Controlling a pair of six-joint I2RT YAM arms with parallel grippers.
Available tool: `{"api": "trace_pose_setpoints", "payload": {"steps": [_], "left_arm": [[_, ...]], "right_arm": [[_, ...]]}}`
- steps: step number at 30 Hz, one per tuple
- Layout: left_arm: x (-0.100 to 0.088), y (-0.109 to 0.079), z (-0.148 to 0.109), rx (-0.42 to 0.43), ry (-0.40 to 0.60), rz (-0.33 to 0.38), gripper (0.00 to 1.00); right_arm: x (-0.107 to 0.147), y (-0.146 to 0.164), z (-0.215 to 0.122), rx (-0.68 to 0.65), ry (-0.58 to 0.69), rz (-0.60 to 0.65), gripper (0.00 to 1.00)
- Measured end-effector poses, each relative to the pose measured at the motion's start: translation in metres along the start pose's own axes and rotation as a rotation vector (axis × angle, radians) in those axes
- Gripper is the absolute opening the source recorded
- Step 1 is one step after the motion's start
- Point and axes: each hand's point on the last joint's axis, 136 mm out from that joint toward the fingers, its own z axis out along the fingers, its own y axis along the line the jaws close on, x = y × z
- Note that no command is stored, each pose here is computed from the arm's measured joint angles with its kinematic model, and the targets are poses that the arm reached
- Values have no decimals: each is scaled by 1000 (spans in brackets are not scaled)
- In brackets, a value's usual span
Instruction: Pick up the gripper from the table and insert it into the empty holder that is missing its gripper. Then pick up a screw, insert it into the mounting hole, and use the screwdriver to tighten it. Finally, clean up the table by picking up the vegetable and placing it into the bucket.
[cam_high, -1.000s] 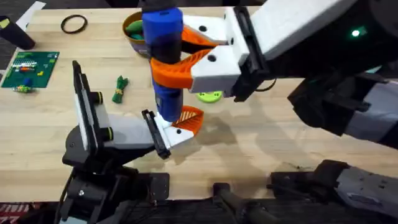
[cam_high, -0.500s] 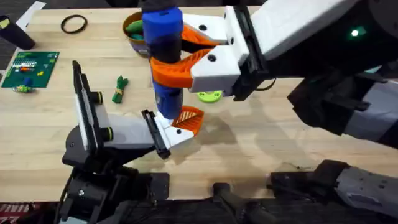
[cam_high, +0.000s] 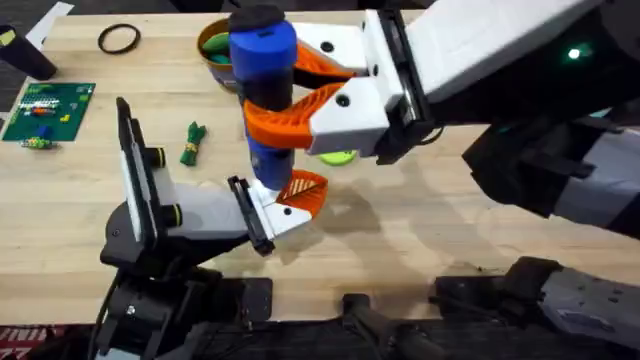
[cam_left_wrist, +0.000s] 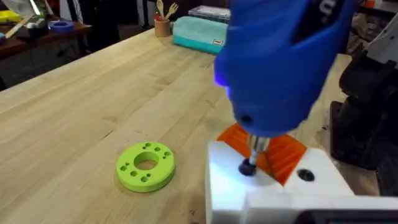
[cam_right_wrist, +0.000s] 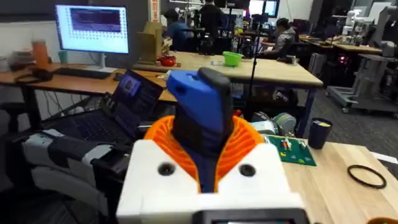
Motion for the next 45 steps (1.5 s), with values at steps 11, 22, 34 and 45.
{"api": "trace_pose_setpoints", "payload": {"steps": [11, 22, 34, 45], "left_arm": [[0, 0, 0, 0, 0, -1, 16], [0, 0, 0, -1, 0, 0, 16], [0, 0, 0, -1, 0, 0, 16], [0, 0, 0, -1, 0, 0, 16]], "right_arm": [[4, 2, 0, -12, 15, 0, 72], [4, 2, 0, -12, 15, -21, 72], [4, 2, 0, -12, 15, -26, 72], [4, 6, 3, -26, 13, -29, 72]]}}
